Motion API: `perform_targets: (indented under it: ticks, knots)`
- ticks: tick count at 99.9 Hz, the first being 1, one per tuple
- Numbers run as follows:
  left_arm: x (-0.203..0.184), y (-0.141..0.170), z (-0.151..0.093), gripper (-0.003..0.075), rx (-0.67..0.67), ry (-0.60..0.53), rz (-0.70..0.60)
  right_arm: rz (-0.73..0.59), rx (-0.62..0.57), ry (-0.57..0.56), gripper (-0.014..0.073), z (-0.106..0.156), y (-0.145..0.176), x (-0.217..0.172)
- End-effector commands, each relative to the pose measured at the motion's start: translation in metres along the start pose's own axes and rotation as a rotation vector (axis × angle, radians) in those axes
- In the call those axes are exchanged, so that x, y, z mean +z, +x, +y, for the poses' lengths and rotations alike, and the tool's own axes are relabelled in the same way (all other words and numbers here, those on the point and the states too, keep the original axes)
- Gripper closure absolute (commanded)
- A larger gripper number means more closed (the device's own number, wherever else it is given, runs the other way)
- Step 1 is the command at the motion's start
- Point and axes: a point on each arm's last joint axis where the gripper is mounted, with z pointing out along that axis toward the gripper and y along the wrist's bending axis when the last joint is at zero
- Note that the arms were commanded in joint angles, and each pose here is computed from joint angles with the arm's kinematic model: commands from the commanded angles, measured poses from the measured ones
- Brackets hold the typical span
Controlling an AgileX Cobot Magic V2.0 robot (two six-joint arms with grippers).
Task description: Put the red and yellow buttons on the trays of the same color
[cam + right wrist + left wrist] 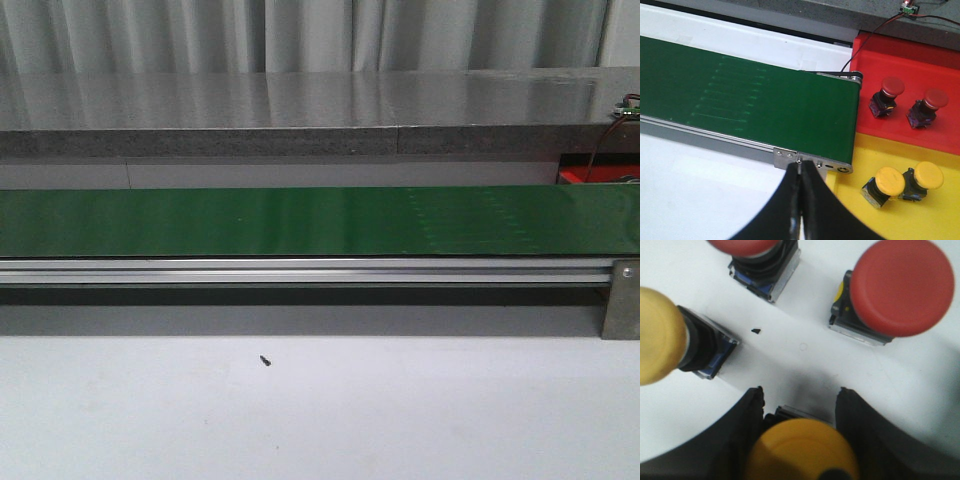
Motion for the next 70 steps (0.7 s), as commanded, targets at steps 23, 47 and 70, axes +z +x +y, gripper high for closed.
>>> perform_targets:
  ticks: [23, 47, 70]
  knots:
    - [-0.127, -0.024, -0.029, 0.0739, 0.085, 0.061, -0.271, -0.080, 0.005, 0.013, 0.0663, -0.001, -0.011, -0.005]
    - [-0.163, -0.004, -0.066, 0.0739, 0.185, 0.120, -0.291, -0.080, 0.005, 0.013, 0.0663, -0.001, -0.011, -0.005]
    - [-0.147, 0.022, -0.095, 0.0739, 0.259, 0.160, -0.239, -0.080, 0.005, 0.013, 0.0663, -0.001, -0.011, -0.005]
